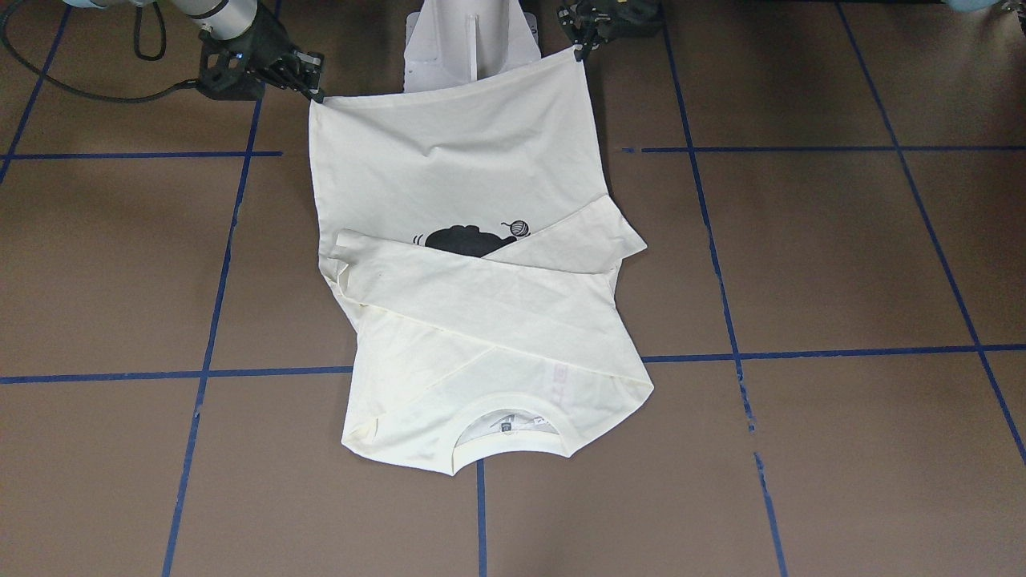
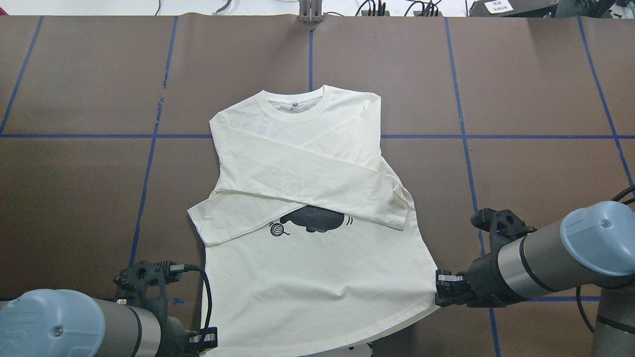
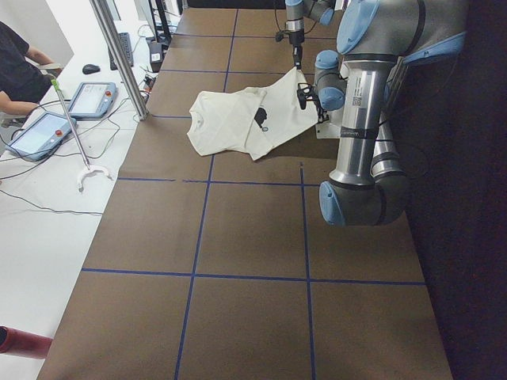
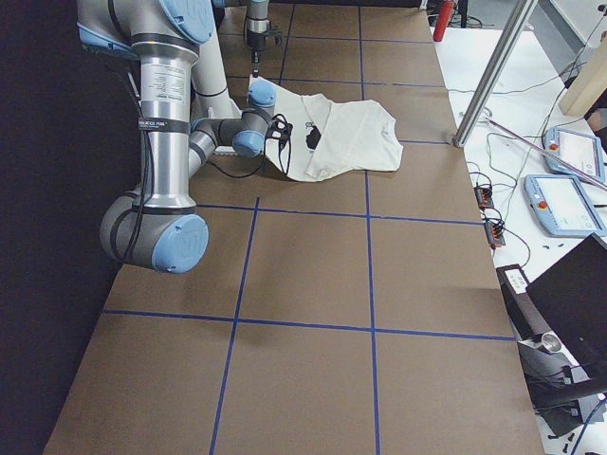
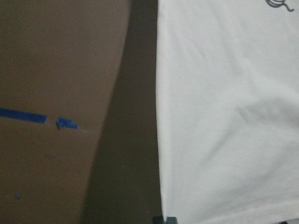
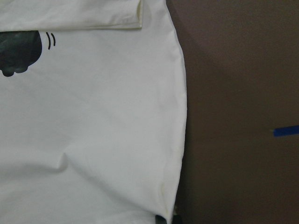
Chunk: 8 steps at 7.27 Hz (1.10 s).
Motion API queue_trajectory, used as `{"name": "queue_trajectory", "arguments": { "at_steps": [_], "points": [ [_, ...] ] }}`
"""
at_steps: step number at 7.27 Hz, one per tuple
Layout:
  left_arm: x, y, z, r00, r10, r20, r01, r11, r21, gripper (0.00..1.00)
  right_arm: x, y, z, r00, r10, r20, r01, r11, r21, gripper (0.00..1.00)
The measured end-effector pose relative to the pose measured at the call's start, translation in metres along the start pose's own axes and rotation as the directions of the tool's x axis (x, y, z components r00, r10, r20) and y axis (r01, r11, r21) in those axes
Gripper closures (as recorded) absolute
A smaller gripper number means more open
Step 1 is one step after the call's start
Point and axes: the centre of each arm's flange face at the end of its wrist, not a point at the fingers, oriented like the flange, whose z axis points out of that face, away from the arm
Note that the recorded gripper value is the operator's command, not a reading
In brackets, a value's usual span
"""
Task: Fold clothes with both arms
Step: 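Lift the hem with both grippers and fold it toward the collar, then hold the folded hem at the collar edge with both grippers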
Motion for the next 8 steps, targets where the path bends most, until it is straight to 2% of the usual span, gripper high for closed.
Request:
{"name": "queue_trajectory", "arguments": {
  "at_steps": [1,2,3,5,7,8],
  "points": [
    [-0.001,0.001,-0.006,1.0,0.018,0.0,-0.018,1.0,-0.004,1.0,0.0,-0.003,-0.002,1.0,-0.004,0.015,0.004,1.0,0.001,1.0],
    [-0.003,-0.011,-0.015,0.999,0.033,-0.004,-0.033,0.999,0.012,1.0,0.002,-0.019,-0.007,0.999,-0.001,0.038,0.0,0.999,0.032,1.0],
    [-0.006,-0.037,-0.027,0.999,0.047,-0.01,-0.047,0.998,0.046,1.0,0.005,-0.051,-0.015,0.997,-0.01,0.077,0.003,0.996,0.088,1.0],
    [-0.016,-0.12,-0.052,0.996,0.084,0.003,-0.084,0.987,0.137,1.0,-0.009,-0.139,-0.03,0.988,-0.043,0.149,0.013,0.98,0.199,1.0],
    [-0.008,-0.217,-0.056,0.997,0.067,0.038,-0.074,0.974,0.213,1.0,-0.063,-0.232,-0.041,0.982,-0.028,0.189,-0.02,0.969,0.247,1.0],
    [-0.002,-0.259,-0.058,0.998,0.038,0.046,-0.049,0.967,0.25,1.0,-0.084,-0.265,-0.043,0.981,-0.015,0.192,-0.037,0.964,0.264,1.0]
  ]
}}
